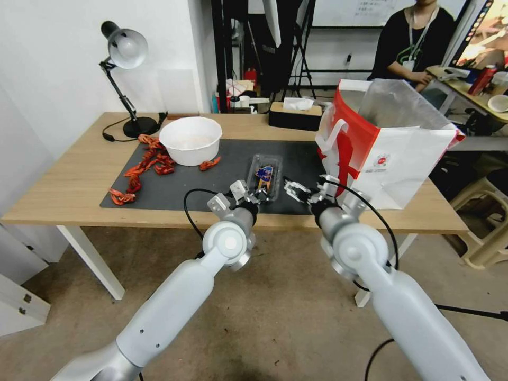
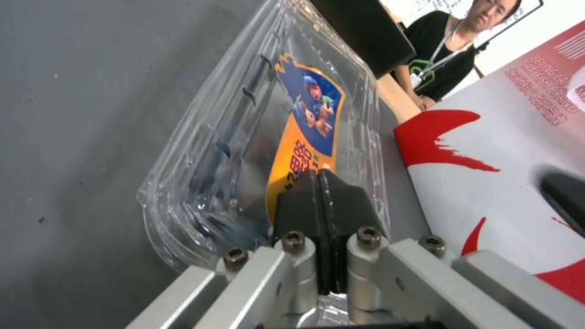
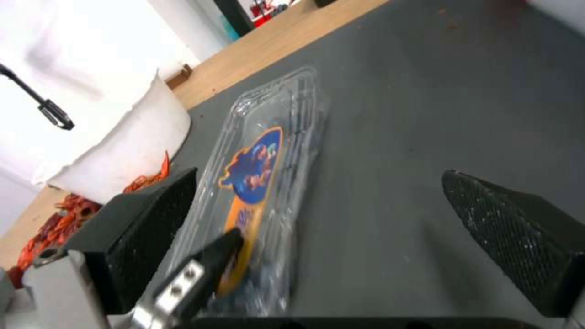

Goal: Close the takeout container lid, then place the container into the takeout bag.

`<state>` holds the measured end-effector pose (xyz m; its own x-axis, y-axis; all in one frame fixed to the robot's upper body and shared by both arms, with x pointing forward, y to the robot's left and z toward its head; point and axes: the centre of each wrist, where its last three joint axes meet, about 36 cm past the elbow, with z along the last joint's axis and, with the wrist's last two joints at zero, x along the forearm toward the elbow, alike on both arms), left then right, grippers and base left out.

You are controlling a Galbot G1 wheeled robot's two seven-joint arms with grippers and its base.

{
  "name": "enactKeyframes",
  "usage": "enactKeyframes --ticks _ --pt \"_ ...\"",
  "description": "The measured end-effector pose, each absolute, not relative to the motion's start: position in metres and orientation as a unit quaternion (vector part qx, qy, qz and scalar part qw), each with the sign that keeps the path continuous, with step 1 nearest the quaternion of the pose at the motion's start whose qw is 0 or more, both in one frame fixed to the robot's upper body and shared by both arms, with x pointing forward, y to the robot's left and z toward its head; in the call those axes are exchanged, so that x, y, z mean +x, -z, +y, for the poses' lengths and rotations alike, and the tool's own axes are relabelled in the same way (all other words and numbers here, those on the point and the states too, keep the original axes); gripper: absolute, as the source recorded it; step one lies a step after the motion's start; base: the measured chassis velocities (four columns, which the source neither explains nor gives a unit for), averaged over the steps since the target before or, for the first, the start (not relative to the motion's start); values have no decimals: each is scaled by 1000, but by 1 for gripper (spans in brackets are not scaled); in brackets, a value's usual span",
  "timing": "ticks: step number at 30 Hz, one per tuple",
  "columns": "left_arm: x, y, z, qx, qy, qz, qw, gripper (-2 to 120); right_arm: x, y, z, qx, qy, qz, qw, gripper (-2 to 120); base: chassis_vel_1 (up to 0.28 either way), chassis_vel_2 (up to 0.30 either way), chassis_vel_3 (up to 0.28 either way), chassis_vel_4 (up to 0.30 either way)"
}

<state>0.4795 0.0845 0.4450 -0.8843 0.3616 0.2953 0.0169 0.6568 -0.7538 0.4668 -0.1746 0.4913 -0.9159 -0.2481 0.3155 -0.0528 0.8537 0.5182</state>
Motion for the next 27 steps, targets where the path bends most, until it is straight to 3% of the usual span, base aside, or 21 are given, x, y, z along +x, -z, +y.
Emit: enactKeyframes --ticks 12,15,18,24,26,27 --pt "478 -445 86 -105 -399 -885 215 0 507 -481 -147 81 264 -938 211 100 0 0 0 0" --pt "477 -444 86 -105 -399 -885 214 0 510 -479 -143 81 265 -936 216 93 0 0 0 0" --pt "476 -444 87 -105 -399 -885 214 0 514 -472 -136 79 263 -935 226 77 0 0 0 0" --pt "475 -444 87 -104 -399 -885 213 0 515 -467 -132 78 262 -934 230 65 0 0 0 0" --pt "475 -444 88 -104 -399 -886 213 0 517 -465 -128 77 264 -933 232 48 0 0 0 0" --pt "475 -444 88 -104 -399 -886 213 0 517 -465 -128 77 264 -933 232 48 0 0 0 0"
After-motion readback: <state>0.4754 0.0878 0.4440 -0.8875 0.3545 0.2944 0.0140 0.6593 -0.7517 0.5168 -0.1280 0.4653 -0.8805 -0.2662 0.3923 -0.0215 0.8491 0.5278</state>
